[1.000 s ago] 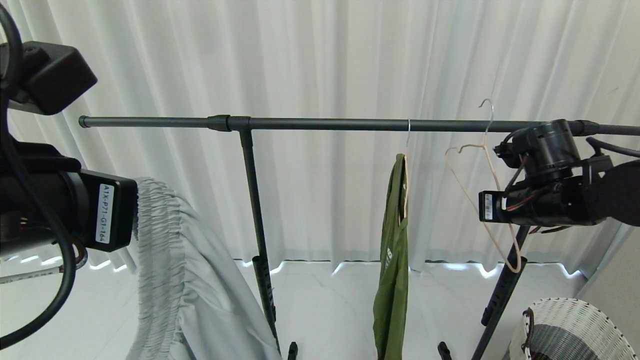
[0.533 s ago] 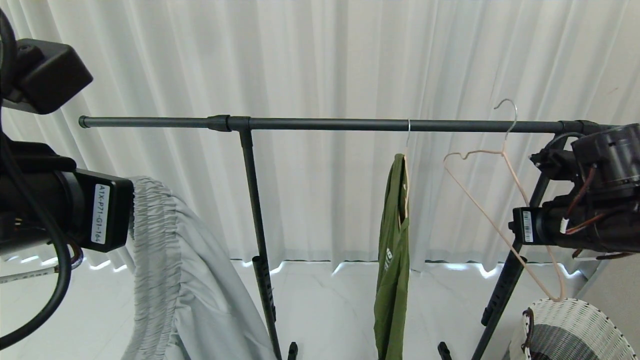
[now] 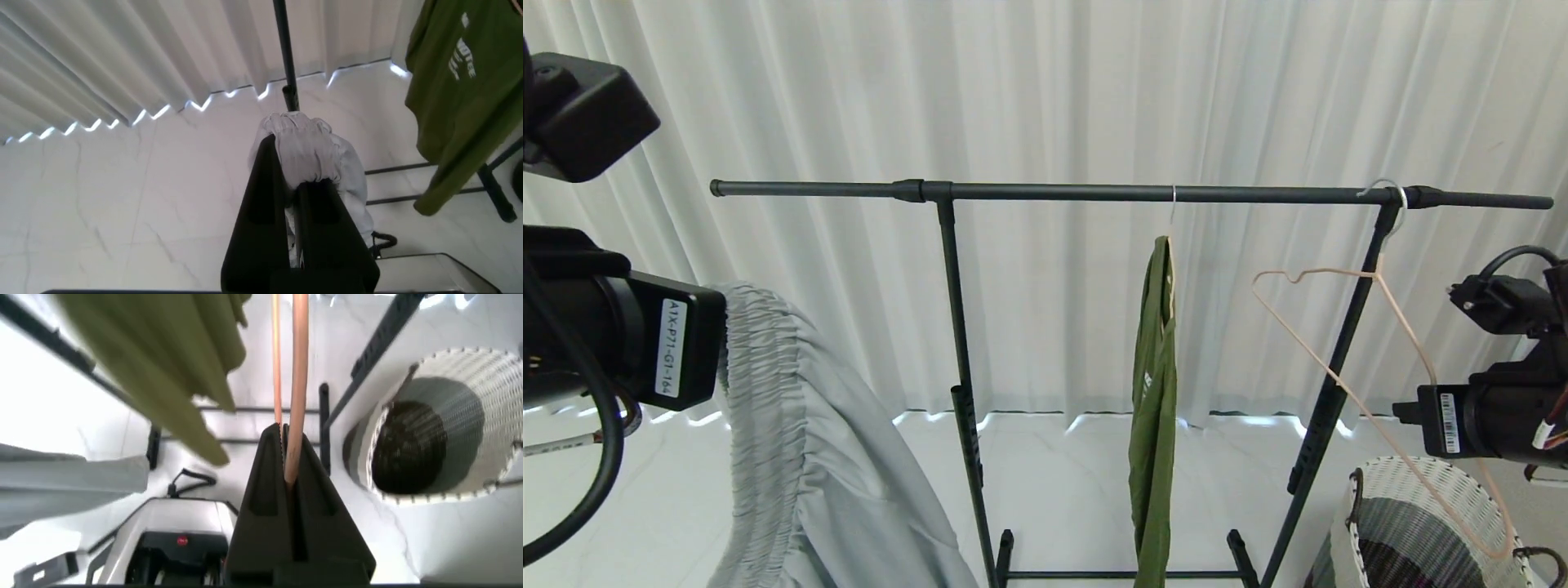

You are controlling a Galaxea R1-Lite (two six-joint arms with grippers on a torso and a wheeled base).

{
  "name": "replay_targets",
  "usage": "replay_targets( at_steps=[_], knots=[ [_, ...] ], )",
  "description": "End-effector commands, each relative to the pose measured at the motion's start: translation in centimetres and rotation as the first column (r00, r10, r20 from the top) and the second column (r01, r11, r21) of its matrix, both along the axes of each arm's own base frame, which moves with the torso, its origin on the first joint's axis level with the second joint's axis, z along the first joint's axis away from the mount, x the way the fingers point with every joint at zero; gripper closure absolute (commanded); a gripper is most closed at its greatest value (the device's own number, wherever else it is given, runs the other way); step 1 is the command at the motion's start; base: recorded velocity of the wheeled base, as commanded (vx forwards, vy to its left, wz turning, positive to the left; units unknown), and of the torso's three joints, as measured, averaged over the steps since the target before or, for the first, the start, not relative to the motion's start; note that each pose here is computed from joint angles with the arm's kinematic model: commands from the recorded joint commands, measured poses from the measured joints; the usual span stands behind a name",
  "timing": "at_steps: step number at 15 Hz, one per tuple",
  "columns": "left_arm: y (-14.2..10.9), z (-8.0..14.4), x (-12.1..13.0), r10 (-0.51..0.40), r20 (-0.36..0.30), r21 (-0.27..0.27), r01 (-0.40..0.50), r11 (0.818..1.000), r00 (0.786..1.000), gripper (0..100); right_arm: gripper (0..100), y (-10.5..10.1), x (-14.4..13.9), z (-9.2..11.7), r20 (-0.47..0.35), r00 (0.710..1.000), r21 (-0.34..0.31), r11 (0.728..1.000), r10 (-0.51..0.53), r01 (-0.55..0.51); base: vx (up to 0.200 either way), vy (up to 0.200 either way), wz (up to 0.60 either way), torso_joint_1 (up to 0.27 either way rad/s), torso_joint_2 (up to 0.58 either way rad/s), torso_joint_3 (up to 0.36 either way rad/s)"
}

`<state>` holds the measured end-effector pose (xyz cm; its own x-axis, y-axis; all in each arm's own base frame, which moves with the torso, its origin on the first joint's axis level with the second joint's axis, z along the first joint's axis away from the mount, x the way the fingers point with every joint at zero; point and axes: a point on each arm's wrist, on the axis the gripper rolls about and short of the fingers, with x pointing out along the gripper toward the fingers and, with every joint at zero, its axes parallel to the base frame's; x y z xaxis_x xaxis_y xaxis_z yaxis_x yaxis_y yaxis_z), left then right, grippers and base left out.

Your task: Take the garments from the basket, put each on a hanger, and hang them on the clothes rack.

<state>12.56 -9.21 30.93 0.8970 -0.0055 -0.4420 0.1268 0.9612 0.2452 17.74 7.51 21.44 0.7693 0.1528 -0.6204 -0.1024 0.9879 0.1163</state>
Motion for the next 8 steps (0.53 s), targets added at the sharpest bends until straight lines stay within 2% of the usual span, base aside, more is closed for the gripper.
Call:
replay_targets(
  at_steps=[1,4,6,8],
  knots=[
    [0.0,0.0,0.0,0.0,0.0,0.0,0.0,1.0,1.0,100,100,0.1,-0.6,0.3,0.013,1.0,0.006,1.0,0.02,-0.02,-0.2,0.0,0.0,-0.002,0.0,0.002],
    [0.0,0.0,0.0,0.0,-0.001,0.001,0.0,1.0,1.0,100,100,0.4,-1.7,0.2,0.014,0.996,0.012,0.996,0.092,-0.092,-0.2,0.0,0.0,0.006,0.0,0.004],
    [-0.1,-0.1,0.1,0.0,-0.003,0.003,0.0,1.0,1.0,100,100,0.4,-2.9,0.0,0.002,0.987,0.001,0.987,0.16,-0.16,-0.2,0.0,0.0,0.002,0.0,0.007],
    [-0.2,-0.1,0.3,-0.001,-0.005,0.005,0.001,1.0,1.0,100,100,0.3,-4.3,0.2,-0.007,0.973,0.022,0.972,0.232,-0.232,-0.2,0.0,0.0,0.007,0.0,0.005]
  ],
)
